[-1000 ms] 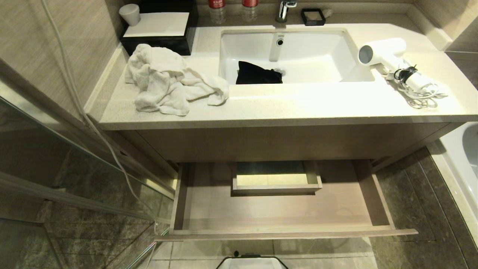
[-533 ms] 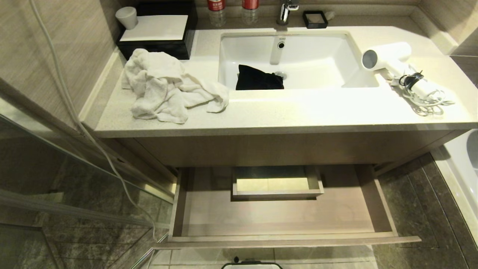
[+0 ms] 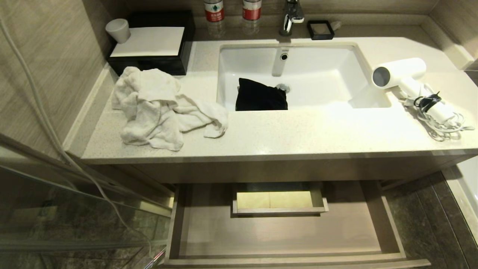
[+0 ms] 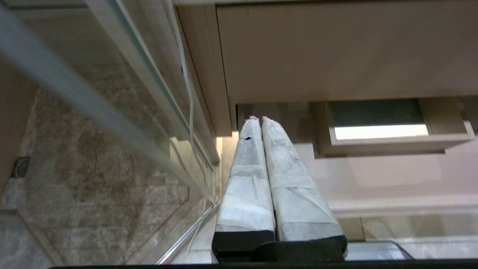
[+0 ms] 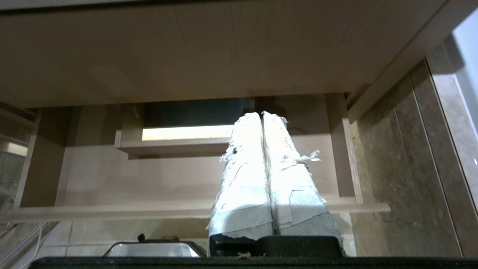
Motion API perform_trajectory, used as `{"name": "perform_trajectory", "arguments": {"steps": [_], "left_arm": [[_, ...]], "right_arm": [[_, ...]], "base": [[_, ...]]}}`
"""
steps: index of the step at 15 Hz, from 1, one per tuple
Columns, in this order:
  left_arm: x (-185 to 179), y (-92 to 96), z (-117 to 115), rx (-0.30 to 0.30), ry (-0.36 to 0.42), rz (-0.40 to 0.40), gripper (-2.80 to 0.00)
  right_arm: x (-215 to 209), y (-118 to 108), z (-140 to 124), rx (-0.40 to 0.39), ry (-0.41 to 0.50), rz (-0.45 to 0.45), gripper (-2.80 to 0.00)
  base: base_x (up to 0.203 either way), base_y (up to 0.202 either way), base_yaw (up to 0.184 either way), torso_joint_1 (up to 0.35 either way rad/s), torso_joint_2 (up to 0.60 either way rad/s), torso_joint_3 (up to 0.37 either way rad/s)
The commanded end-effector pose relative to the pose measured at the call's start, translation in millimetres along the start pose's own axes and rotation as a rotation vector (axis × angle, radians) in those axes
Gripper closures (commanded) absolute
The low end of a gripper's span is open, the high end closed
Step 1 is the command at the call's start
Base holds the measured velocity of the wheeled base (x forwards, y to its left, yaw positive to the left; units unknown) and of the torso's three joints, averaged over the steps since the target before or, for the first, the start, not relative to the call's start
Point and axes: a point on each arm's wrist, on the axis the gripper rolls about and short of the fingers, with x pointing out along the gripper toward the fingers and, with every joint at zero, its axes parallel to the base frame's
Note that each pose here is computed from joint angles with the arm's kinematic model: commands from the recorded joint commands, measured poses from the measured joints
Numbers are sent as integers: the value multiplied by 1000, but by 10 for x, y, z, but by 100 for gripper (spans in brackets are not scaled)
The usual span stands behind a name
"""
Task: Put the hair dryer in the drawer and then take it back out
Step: Pick up the hairdryer
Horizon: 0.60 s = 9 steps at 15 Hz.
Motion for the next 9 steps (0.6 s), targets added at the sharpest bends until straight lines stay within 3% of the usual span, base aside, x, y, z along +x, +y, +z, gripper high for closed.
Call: {"name": "perform_trajectory", "arguments": {"steps": [1,9], "left_arm": [[1,0,-4,0,1,0,0],[1,0,-3,0,1,0,0]], "right_arm": [[0,0,-6,-1,1,0,0],[0,0,-9,-3,4,2,0]], "base": [[0,0,0,313,-131,195],[0,0,0,344,-196,147]]}}
